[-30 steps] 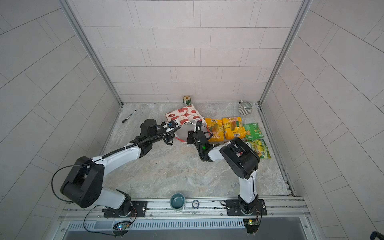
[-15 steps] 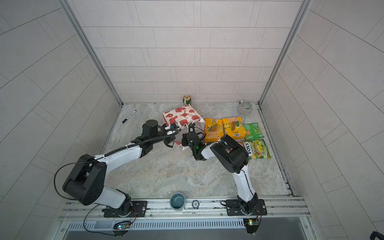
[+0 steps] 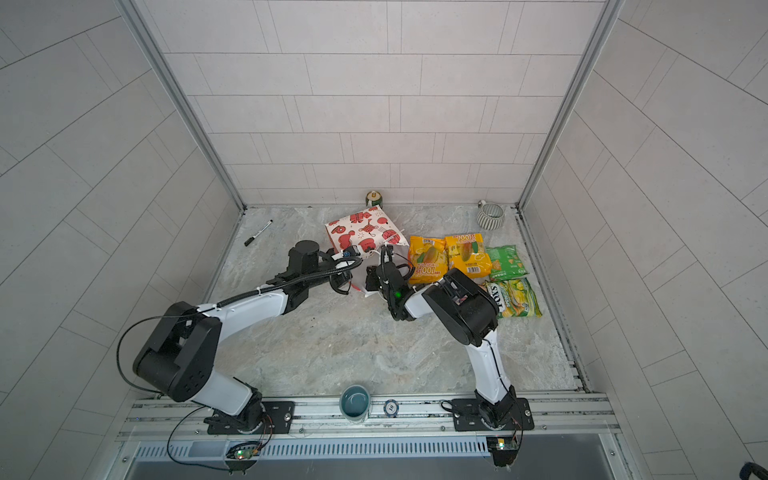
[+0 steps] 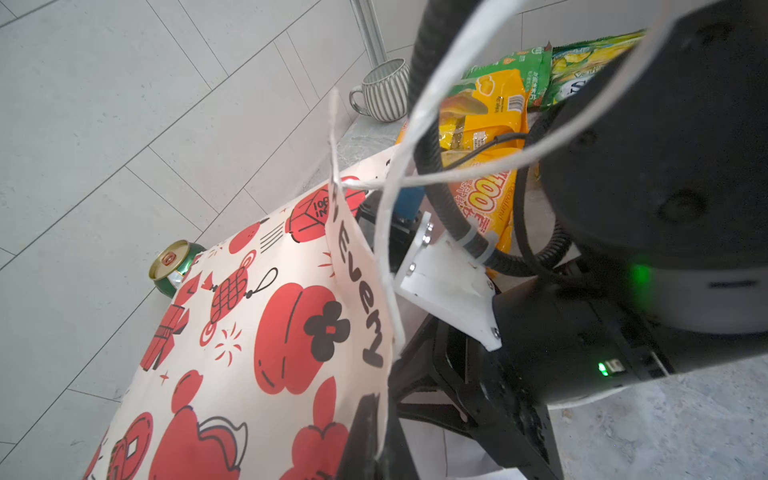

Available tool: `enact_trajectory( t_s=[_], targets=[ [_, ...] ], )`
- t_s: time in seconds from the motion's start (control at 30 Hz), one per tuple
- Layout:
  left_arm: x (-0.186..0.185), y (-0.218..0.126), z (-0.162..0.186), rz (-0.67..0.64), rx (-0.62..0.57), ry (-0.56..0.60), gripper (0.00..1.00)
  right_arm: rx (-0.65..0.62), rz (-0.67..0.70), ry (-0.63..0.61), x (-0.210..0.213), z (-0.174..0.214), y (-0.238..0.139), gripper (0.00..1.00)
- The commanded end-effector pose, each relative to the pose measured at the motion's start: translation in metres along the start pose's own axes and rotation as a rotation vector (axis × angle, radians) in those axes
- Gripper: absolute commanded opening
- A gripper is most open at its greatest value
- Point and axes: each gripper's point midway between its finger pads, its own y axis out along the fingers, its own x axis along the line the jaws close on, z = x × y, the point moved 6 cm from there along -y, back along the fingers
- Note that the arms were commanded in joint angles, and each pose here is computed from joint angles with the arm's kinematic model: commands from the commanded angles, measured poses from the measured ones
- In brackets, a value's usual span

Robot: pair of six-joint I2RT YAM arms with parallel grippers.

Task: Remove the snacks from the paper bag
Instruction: 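Move the right gripper back over the bag and lower it inside, then push the right gripper down toward the green Fox's Spring Tea pack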

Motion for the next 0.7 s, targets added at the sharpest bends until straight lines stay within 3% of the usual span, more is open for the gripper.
enact_trajectory(
  t_s=[0.0,0.2,0.4,0.67],
  targets=[
    [0.005,-0.017,-0.028,-0.027,-0.076,0.009,0.0,-0.047,-0.032,0.016,0.011,-0.019,-0.007,0.18],
    [0.004,-0.008,-0.012,-0.037,-0.026,0.002,0.0,-0.081,-0.042,0.093,0.003,-0.021,-0.011,0.2],
    [0.009,-0.011,-0.02,-0.06,-0.045,-0.007,0.0,-0.134,-0.057,0.134,0.008,-0.052,-0.03,0.27],
    [0.01,-0.01,-0.021,-0.066,-0.064,-0.028,0.0,-0.126,-0.086,0.238,0.023,-0.077,-0.018,0.31]
  ],
)
